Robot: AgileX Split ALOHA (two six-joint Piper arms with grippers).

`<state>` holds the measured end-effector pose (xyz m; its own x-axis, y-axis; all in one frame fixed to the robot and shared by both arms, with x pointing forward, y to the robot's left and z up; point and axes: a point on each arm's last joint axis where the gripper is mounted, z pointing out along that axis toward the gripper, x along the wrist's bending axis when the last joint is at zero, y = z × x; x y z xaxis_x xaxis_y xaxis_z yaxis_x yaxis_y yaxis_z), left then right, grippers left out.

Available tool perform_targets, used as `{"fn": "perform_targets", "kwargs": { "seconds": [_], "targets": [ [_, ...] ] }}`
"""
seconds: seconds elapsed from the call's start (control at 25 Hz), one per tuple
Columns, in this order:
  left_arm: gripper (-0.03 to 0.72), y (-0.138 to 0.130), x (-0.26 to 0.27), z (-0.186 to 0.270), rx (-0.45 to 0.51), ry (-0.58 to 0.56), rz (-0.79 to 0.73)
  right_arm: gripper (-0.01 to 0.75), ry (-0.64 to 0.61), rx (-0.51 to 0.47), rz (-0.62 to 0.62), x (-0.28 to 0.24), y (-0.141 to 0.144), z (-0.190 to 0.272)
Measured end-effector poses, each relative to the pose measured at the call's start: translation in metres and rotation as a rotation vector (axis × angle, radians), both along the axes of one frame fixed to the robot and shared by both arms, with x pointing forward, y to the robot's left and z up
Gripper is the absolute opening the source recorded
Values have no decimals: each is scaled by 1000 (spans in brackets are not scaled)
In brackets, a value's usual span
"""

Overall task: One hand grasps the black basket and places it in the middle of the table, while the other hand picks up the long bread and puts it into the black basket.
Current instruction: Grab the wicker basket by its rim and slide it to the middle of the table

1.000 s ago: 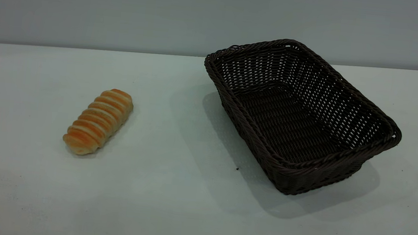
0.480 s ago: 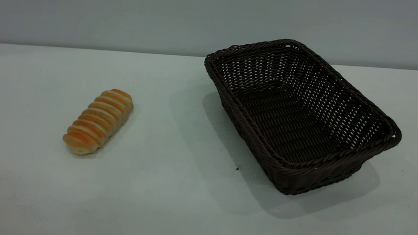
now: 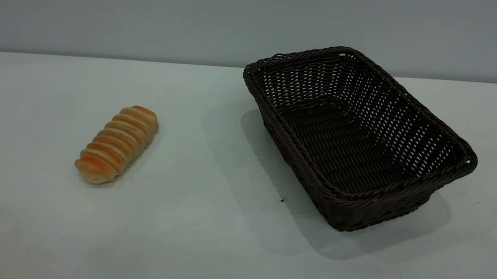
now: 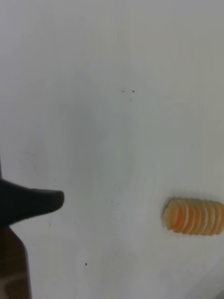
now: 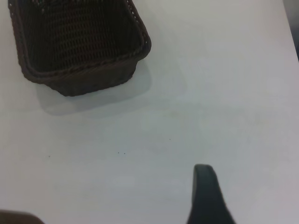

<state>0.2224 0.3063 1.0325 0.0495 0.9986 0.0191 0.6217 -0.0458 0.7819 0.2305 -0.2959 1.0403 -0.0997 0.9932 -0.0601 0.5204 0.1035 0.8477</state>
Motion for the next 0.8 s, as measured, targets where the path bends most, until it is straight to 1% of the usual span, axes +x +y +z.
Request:
{"fn": "perform_targets", "kwargs": {
  "seconds": [0.32,0.44,0.52,0.64,0.72,0.8],
  "targets": [
    [554,0,0,0,0,-2,0,493,-1,14,8,0,1,0],
    [554,-1,1,6,-9,-48,-5,493,2,37,35,2,5,2],
    [554,-1,2,8,-21,-63,-7,493,43,49,52,8,7,2],
    [554,-2,8,9,-31,-29,0,493,137,58,61,28,8,5],
    [554,-3,16,11,-31,-4,2,493,151,71,90,43,12,12],
    [554,-4,26,13,-32,25,4,493,162,106,140,59,17,18]
  ]
}}
